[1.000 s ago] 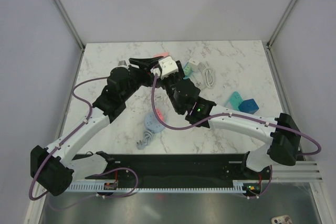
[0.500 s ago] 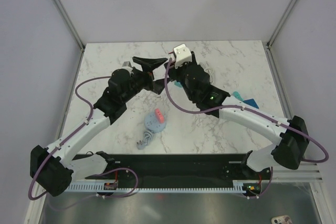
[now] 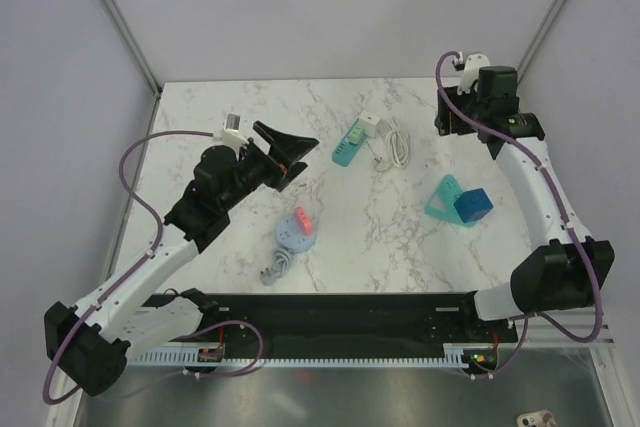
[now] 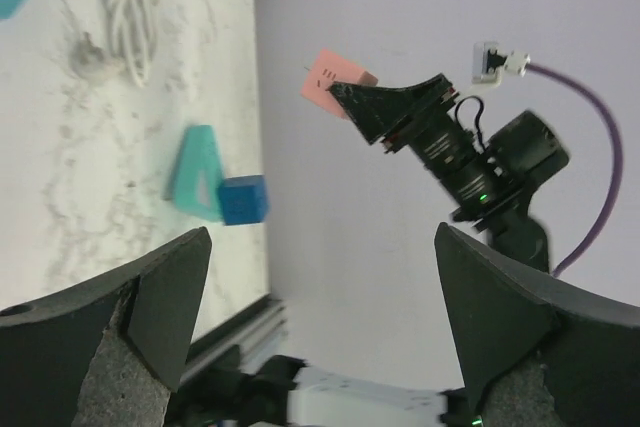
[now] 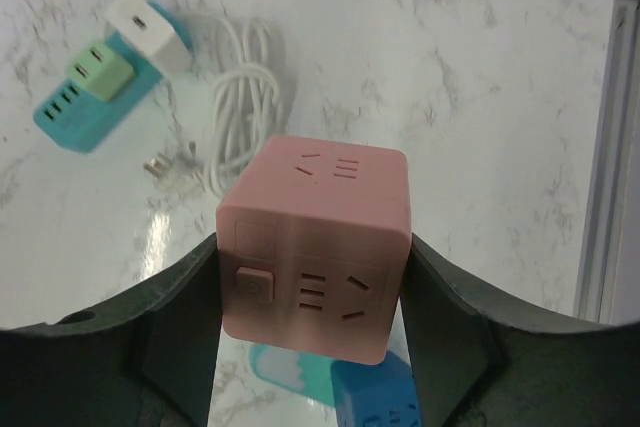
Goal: Insert the plug
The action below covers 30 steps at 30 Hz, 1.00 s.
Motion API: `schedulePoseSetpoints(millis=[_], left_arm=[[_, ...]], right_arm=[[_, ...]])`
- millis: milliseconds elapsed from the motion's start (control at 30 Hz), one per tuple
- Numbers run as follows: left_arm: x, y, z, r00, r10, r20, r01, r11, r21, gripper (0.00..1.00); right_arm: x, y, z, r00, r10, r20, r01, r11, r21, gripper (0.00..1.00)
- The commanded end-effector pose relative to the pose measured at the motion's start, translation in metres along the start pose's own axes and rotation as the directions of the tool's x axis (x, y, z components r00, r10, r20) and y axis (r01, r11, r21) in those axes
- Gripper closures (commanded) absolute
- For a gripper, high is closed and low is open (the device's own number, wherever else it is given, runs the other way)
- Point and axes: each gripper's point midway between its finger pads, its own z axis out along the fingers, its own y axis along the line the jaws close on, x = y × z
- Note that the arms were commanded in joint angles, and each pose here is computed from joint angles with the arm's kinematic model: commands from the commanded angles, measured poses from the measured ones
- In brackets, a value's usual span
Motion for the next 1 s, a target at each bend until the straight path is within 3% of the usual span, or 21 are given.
schedulePoseSetpoints(millis=[0,100,133,300,467,700,967], left_arm=[[0.003,0.029,-0.009,0.948,0.317,-0.017,-0.317,0.948,-0.024,0.00],[0.011,0.058,-0.012,0.908,0.411,-0.081,-0.417,0.906,-0.070,0.00],[0.014,0.066,-0.012,0.901,0.422,-0.102,-0.430,0.900,-0.076,0.00],[0.036,0.097,-0.011,0.832,0.502,-0.235,-0.526,0.849,-0.049,0.00],[0.045,0.109,-0.008,0.768,0.564,-0.305,-0.595,0.803,-0.014,0.00],[0.081,0.101,-0.025,0.721,0.590,-0.363,-0.599,0.795,0.100,0.00],[0.087,0.085,-0.036,0.673,0.664,-0.326,-0.659,0.738,0.143,0.00]], right_arm=[[0.050,0.009,-0.007,0.983,0.002,-0.182,-0.033,0.986,-0.164,1.00],[0.080,-0.013,-0.002,0.971,0.019,-0.236,-0.066,0.979,-0.195,1.00],[0.086,-0.007,-0.002,0.970,0.022,-0.244,-0.089,0.959,-0.268,1.00],[0.136,-0.031,0.009,0.911,0.041,-0.409,-0.149,0.960,-0.236,1.00],[0.161,-0.038,0.024,0.875,0.027,-0.484,-0.161,0.958,-0.238,1.00],[0.174,-0.042,0.027,0.856,0.024,-0.516,-0.177,0.952,-0.250,1.00],[0.176,-0.041,0.024,0.856,0.000,-0.516,-0.167,0.946,-0.277,1.00]])
